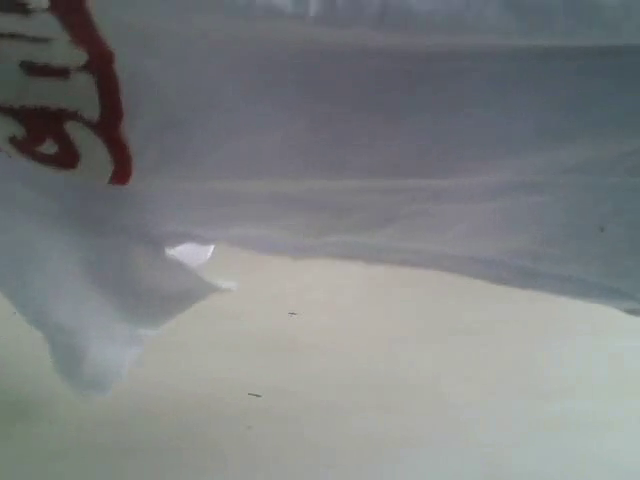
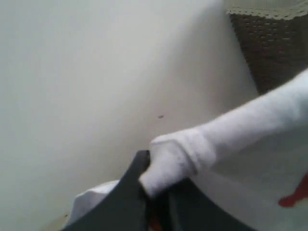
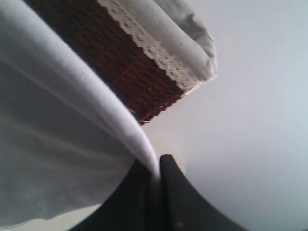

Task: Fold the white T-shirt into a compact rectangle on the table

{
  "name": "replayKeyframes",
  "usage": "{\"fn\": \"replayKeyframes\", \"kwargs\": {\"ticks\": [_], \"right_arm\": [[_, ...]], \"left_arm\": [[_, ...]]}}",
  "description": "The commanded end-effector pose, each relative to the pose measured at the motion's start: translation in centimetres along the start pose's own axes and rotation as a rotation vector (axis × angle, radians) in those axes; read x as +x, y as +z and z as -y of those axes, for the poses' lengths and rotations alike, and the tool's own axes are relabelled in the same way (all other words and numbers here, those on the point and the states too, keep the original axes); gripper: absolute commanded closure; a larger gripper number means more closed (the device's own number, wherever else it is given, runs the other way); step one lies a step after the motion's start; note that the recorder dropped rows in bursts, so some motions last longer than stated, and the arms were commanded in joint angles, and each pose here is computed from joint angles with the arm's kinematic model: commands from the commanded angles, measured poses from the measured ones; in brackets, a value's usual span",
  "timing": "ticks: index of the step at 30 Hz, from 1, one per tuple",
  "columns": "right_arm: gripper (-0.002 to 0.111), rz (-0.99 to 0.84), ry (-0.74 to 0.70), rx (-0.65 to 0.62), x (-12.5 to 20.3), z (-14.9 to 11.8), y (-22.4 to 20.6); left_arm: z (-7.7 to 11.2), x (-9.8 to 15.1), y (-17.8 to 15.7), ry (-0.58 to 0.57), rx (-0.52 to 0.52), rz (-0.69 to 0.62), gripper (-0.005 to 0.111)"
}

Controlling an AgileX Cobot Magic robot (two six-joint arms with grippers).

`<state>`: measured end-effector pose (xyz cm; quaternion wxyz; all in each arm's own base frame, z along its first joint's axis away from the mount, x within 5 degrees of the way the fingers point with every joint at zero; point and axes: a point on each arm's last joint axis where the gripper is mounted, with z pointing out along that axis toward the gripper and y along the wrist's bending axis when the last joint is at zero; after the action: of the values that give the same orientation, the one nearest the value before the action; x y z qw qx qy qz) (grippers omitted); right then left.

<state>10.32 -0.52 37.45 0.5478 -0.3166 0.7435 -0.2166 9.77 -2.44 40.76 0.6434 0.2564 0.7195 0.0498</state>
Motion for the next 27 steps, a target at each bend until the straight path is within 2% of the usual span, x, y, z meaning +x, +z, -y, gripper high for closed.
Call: {"fn": "replayKeyframes", "kwargs": {"ticks": [1, 4, 6, 9, 13, 18, 22, 27], "right_arm": [[0.108, -0.003, -0.039, -0.213, -0.3, -3.3, -2.7], [0.108, -0.025, -0.017, -0.327, 0.3, -5.0, -3.2], [0.108, -0.039, -0.005, -0.357, 0.9, -5.7, -2.9], [0.108, -0.069, 0.024, -0.371, 2.6, -6.7, -1.6], [0.108, -0.111, -0.009, -0.342, 5.2, -7.5, 0.9], [0.108, -0.21, 0.005, -0.294, 8.6, -7.6, 4.6], [0.108, -0.305, 0.028, -0.382, 10.8, -7.7, 7.5], [0.108, -0.395, 0.033, -0.41, 13.0, -7.5, 10.2]], "left_arm": [[1.4, 0.6, -3.4, -0.068, 0.063, -0.036, 0.107], [2.4, 2.2, -3.8, -0.125, 0.104, -0.102, 0.107], [2.8, 3.4, -3.3, -0.139, 0.115, -0.141, 0.107], [3.5, 5.7, -1.7, -0.164, 0.13, -0.204, 0.107], [4.3, 9.2, 1.4, -0.159, 0.131, -0.286, 0.107], [4.4, 12.8, 5.7, -0.079, 0.102, -0.355, 0.107], [4.3, 15.0, 9.2, -0.069, 0.095, -0.441, 0.107], [3.5, 16.6, 12.6, -0.046, 0.007, -0.441, 0.107]]}}
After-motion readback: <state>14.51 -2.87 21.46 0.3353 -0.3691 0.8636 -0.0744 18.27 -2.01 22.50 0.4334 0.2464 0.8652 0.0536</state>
